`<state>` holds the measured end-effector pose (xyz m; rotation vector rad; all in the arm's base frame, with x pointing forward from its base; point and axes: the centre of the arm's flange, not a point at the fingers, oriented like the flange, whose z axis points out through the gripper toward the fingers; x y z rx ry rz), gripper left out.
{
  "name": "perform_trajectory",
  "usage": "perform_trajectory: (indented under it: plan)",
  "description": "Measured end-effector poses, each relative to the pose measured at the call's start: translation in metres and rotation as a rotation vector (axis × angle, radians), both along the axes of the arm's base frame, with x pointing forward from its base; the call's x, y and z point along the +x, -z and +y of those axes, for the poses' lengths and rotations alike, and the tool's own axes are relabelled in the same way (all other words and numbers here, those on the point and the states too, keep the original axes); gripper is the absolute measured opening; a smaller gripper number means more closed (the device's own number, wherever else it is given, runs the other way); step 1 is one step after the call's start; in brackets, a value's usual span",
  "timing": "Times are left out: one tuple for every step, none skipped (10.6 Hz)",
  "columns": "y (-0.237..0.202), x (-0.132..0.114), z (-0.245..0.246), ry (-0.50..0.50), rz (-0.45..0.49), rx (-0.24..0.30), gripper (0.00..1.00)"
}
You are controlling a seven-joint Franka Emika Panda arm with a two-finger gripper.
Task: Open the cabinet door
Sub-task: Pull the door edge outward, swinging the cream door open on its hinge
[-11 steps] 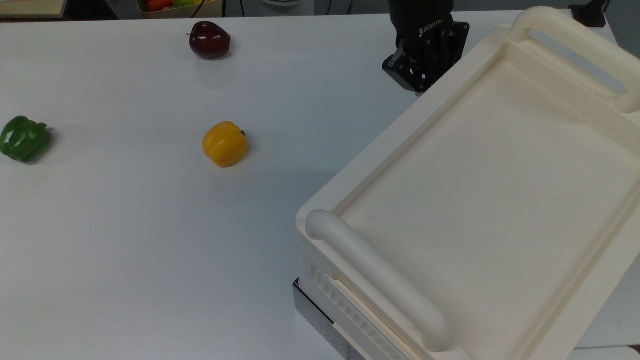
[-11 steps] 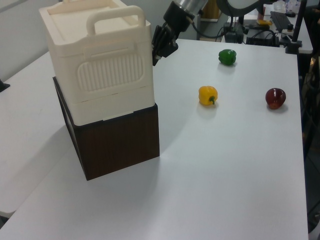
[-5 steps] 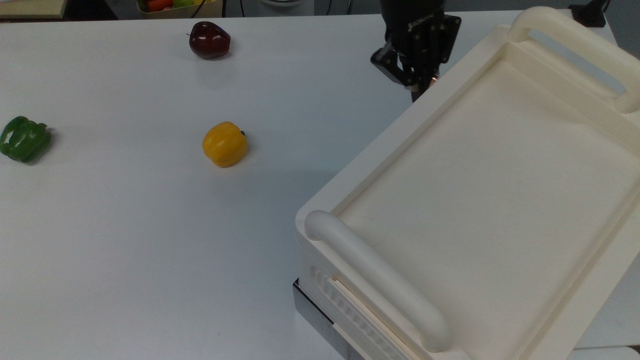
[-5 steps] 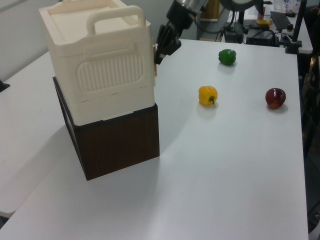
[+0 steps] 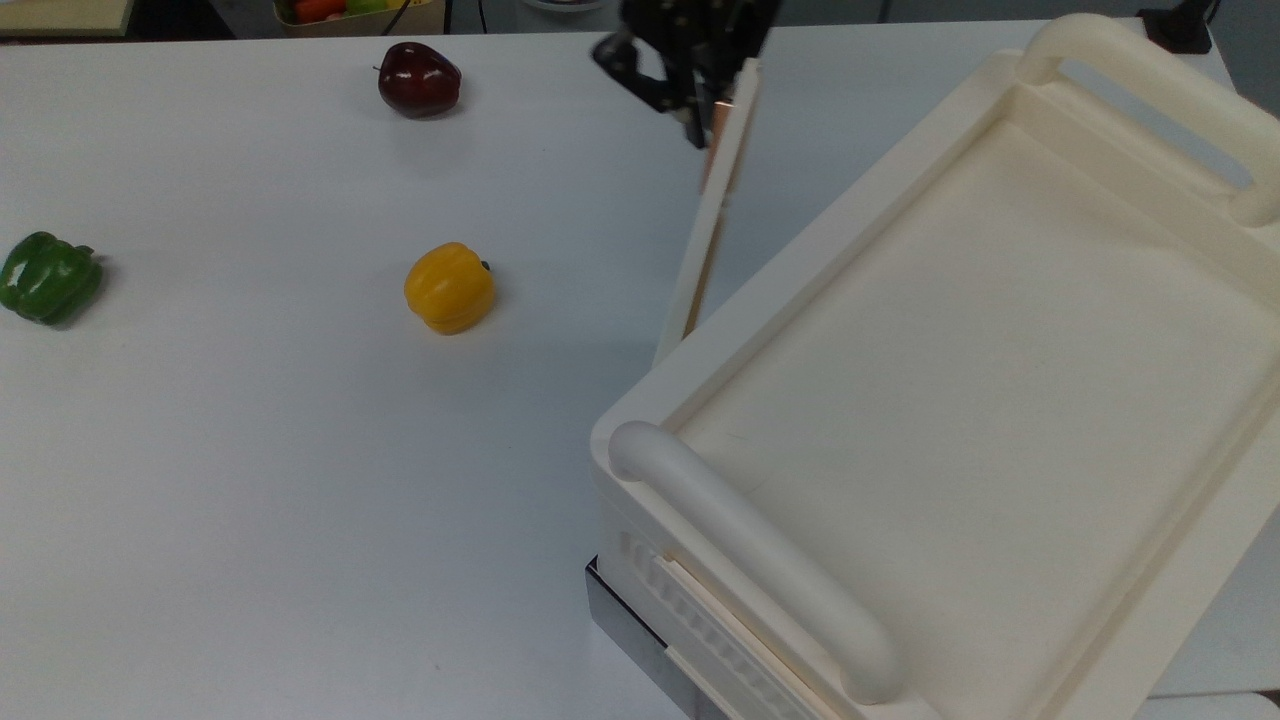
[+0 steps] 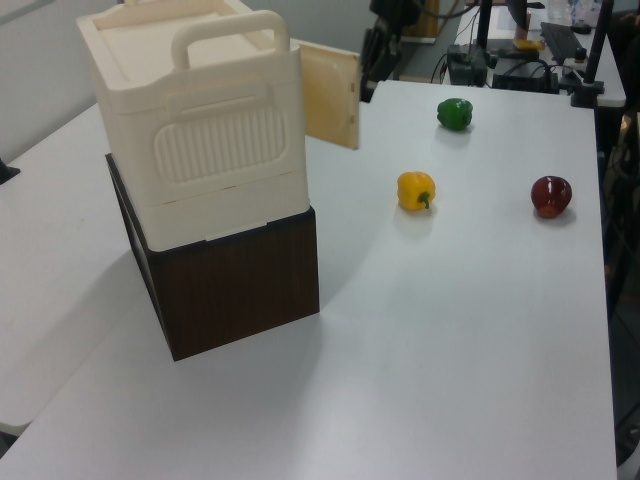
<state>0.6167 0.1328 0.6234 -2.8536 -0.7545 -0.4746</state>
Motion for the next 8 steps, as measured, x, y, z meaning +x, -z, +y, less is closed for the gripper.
perform_trajectory:
  plan:
    - [-0.003,0.001,-0.037,0.072,0.030,0.001,0.23]
    - [-0.003,0.001,-0.078,0.138,0.057,-0.001,0.27]
    - [-0.001,-0.001,-0.117,0.194,0.093,-0.009,0.41]
    - [0.003,-0.007,-0.146,0.237,0.140,-0.030,0.56]
    - [0.006,-0.012,-0.165,0.300,0.189,-0.053,0.69]
    - [0.008,-0.016,-0.175,0.404,0.225,-0.065,0.85]
    - [0.009,-0.018,-0.177,0.518,0.251,-0.082,0.99]
    - [0.009,-0.020,-0.177,0.582,0.266,-0.104,1.00]
